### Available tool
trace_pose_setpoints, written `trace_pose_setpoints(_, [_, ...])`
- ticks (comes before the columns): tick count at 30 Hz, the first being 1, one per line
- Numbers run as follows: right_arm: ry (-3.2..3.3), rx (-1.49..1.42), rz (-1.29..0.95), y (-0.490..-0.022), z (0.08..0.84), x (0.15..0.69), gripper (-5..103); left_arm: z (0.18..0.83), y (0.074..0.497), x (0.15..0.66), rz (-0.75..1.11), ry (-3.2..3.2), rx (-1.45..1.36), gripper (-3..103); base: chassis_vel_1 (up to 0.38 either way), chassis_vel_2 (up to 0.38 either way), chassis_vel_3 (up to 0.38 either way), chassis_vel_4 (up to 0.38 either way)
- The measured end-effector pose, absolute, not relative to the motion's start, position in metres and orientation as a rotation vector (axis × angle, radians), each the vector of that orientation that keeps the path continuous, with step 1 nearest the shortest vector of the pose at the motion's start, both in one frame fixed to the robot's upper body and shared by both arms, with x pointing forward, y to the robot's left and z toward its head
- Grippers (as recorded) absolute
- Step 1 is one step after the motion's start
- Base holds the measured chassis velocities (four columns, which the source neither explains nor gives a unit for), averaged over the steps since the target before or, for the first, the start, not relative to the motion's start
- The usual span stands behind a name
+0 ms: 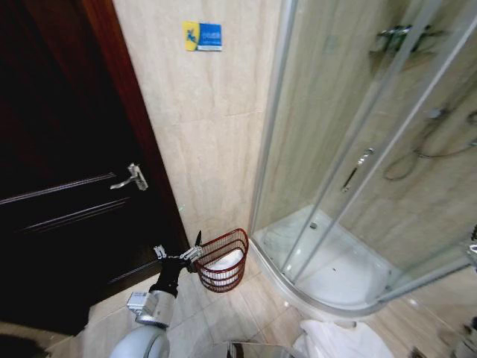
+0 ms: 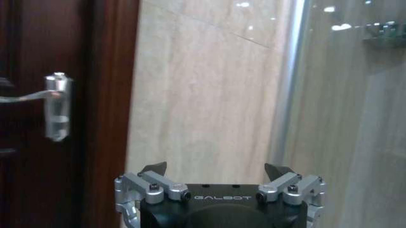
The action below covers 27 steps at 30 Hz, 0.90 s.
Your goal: Discard the used towel into the hamper.
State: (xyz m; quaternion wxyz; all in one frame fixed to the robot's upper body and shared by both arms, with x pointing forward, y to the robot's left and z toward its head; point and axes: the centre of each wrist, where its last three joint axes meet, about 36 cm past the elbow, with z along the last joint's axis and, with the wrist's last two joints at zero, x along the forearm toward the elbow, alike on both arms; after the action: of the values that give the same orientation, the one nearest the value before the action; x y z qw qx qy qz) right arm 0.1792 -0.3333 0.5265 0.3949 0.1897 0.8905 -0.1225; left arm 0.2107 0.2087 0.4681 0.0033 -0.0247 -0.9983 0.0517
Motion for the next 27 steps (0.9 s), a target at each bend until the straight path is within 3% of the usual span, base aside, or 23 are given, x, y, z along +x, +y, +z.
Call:
trace_pose_setpoints(13, [2.279,0.464,-0.267,-0.322,0.522,0.188,100,0.468,0.209,0.211,0.162,-3.13,-0.078,100,-0.103,-0.105,-0.113,-0.1])
trace_pose_setpoints(27, [2.275,0.462,-0.275,-0.323,0.523,0.188,100,0.468,0.209,0.211,0.162,-3.13,-0.078,100,-0.01,-0.012,-0.008,-0.011])
